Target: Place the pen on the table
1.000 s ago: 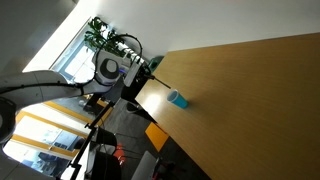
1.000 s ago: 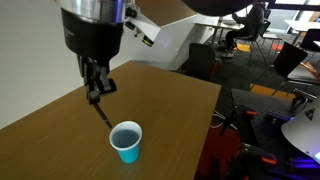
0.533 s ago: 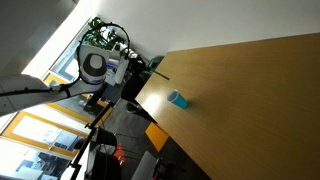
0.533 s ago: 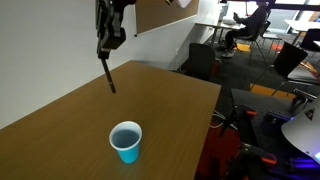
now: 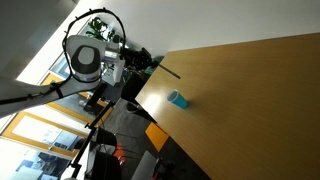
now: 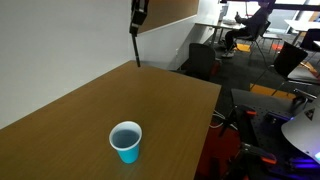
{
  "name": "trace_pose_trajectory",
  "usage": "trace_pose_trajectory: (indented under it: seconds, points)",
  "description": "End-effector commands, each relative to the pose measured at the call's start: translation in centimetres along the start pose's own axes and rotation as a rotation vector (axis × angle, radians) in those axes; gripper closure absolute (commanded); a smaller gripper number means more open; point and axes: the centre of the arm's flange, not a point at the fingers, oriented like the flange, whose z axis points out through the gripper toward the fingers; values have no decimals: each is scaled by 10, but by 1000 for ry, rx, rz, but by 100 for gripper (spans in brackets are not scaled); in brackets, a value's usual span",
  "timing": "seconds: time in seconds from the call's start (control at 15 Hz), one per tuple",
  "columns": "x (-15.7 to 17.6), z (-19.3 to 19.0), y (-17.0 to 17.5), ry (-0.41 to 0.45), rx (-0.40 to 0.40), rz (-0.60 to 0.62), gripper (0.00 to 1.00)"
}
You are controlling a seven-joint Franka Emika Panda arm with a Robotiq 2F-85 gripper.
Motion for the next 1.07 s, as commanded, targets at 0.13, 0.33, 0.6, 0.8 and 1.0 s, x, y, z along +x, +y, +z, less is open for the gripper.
trace_pose_trajectory:
  seconds: [0.13, 0.33, 0.6, 0.8, 1.0]
  points:
    - [-44, 22, 43, -142, 23, 159, 97]
    - [-66, 37, 60, -185, 40, 218, 97]
    - [-91, 62, 79, -228, 63, 261, 97]
    - [-106, 76, 94, -268, 91, 292, 97]
    - [-119, 89, 113, -286, 129, 301, 97]
